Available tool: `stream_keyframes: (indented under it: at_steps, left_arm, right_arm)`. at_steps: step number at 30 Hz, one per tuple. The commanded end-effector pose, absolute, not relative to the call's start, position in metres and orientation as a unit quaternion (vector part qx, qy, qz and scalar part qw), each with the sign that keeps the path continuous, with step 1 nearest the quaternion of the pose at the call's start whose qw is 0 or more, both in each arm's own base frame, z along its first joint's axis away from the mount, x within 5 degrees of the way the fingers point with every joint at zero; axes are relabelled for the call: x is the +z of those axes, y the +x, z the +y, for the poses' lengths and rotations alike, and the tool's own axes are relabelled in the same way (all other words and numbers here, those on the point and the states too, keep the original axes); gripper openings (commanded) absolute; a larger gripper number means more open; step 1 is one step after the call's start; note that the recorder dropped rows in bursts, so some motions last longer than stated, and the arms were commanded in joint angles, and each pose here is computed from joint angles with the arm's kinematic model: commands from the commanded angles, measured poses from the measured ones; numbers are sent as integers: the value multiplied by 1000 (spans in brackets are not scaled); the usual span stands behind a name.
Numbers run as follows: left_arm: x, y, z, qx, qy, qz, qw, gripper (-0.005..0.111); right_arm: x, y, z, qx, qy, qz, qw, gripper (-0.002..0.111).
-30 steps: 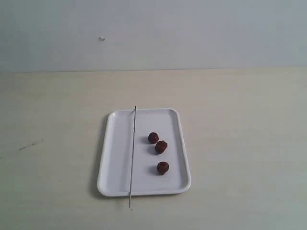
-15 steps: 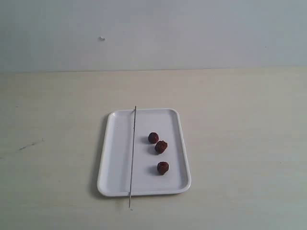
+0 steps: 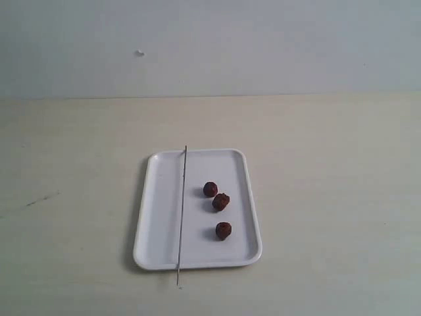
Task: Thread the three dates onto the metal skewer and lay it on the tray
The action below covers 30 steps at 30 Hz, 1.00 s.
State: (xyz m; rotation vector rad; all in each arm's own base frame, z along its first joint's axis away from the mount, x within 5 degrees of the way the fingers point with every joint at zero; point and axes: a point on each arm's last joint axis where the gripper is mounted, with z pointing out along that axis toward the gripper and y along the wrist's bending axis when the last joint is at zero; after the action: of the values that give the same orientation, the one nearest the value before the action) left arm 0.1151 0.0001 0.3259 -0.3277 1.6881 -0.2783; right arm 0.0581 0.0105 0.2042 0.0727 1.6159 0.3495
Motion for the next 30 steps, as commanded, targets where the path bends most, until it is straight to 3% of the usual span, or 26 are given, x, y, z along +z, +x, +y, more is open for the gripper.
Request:
stream_keyframes:
  at_steps: [1,3,8,11,18,21,24,30]
  left_arm:
    - [310,173,-4,-75,-149,896,412,0]
    - [298,196,-18,-86,-99,938,322,0]
    - [267,231,-75,-128,3,971,202,0]
    - [237,255,-136,-105,65,984,132,0]
    - [210,279,-236,-80,129,983,104,3]
    - [204,284,-251,-76,132,984,92,16]
    - [194,290,-263,-74,115,988,76,38]
    - [163,298,-271,-53,114,991,46,41]
  right_arm:
    - [204,58,10,152,31,716,680,0]
    - [204,58,10,152,31,716,680,0]
    - [204,58,10,152,31,716,680,0]
    - [204,58,10,152,31,716,680,0]
    - [204,58,10,152,31,716,680,0]
    - [204,58,10,152,31,716,680,0]
    - [204,58,10,153,32,716,680,0]
    - [204,58,10,153,32,716,680,0]
